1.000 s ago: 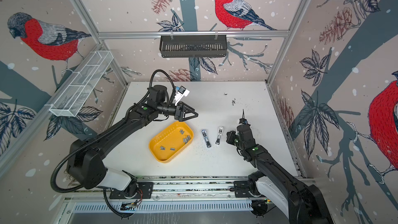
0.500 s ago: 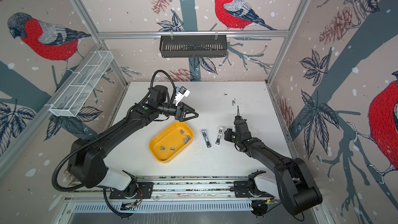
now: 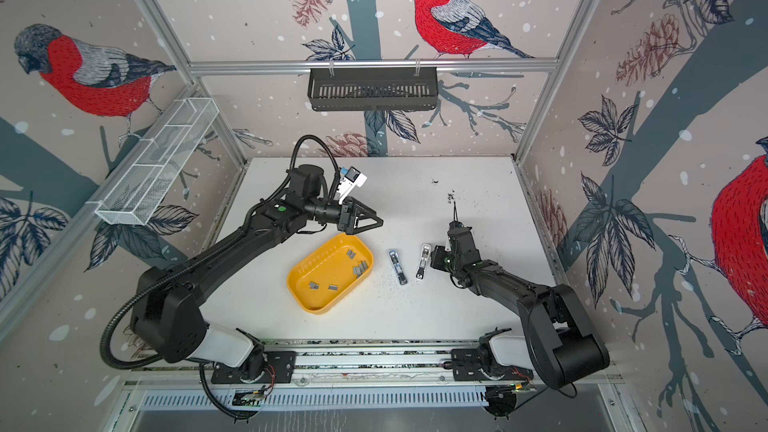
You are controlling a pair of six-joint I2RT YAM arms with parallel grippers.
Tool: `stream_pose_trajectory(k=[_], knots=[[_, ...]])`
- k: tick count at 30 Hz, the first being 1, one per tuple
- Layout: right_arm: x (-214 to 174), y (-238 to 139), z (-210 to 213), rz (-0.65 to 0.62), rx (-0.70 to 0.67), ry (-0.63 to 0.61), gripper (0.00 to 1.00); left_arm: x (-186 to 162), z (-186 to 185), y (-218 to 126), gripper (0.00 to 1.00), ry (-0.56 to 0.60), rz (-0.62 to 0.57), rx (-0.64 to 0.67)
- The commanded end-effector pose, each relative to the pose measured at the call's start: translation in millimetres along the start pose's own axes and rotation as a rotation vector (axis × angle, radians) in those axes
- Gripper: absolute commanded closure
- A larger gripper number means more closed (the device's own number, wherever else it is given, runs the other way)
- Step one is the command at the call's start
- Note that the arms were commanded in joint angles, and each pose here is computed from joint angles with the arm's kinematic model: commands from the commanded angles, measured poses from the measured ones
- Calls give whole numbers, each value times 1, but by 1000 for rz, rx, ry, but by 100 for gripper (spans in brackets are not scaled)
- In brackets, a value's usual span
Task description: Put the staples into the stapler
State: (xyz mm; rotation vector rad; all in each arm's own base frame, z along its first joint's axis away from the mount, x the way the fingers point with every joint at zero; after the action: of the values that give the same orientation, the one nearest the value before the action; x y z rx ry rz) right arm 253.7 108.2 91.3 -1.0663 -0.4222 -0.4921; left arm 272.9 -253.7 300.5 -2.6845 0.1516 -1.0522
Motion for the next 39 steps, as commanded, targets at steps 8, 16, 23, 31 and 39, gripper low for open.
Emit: stream_pose_trajectory(k=[8, 16, 23, 31, 39], knots=[[7, 5, 6, -21, 34, -21, 89, 0, -2, 0, 3, 17, 6, -9], [9, 8, 9, -18, 45, -31, 89, -1, -1, 0, 3, 15, 7, -8], [9, 10, 13, -15, 45, -39, 89, 0, -1, 0, 3, 15, 6, -8], [5, 5, 12, -12, 10, -66, 89, -1, -2, 0, 3, 17, 7, -11], [-4, -9, 14, 4, -42, -138, 89, -1, -3, 0, 3, 17, 7, -12]])
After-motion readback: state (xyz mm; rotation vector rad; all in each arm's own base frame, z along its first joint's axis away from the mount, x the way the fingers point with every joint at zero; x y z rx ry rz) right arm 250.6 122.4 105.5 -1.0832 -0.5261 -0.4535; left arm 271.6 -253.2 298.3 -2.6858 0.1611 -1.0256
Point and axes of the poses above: each gripper's point midway between its finger pads, its own y axis out along the fingers, its own z axis along the line the jaws close on, x = y × z, the point moved 7 cm from there along -y, back along the fingers, and after that the axes turned 5 degrees about -y, right-handed, at the moved point
